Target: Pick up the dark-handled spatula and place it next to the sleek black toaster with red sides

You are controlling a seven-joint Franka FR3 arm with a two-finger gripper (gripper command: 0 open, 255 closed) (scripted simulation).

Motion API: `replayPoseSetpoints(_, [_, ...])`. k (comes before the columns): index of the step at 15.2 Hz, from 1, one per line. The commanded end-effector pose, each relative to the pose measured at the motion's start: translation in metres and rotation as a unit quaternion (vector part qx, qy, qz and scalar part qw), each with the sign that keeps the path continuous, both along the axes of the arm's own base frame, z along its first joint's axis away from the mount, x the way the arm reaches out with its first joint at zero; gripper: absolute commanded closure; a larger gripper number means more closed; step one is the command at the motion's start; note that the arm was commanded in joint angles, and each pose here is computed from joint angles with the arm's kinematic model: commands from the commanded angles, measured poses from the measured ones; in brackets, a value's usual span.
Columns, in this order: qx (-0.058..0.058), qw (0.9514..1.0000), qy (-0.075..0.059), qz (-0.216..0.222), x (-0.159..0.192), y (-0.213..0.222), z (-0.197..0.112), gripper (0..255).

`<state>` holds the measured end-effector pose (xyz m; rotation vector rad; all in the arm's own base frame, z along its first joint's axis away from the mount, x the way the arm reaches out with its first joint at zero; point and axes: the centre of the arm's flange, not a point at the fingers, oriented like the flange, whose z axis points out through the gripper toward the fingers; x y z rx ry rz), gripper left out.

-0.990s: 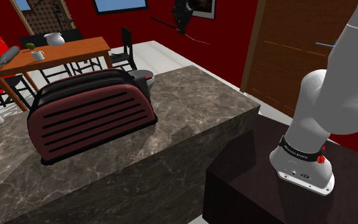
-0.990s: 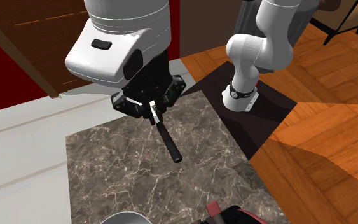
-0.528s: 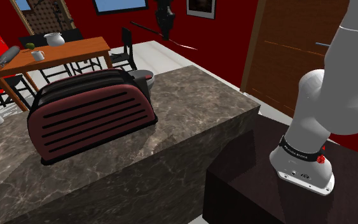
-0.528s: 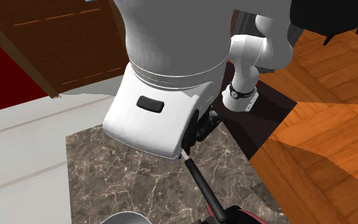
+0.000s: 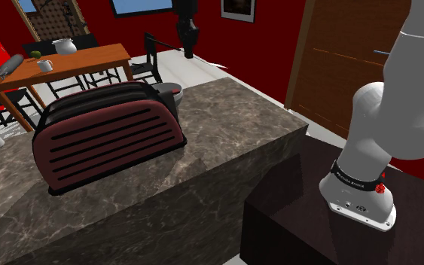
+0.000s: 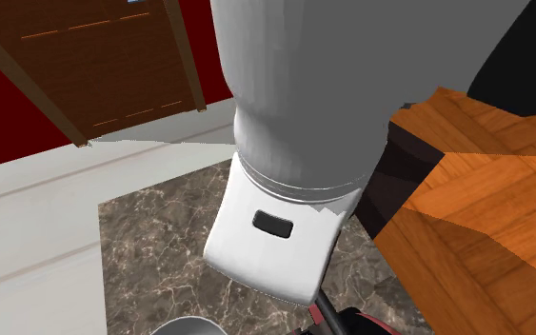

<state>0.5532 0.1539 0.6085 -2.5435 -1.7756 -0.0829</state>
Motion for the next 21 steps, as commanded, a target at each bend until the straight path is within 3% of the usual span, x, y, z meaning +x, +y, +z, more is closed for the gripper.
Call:
replayPoseSetpoints(1, [0.000, 1.0000, 0.000, 0.000, 0.001, 0.000, -0.011, 255])
replayPoseSetpoints(21, [0.000, 1.0000, 0.000, 0.000, 0.001, 0.000, -0.117, 255])
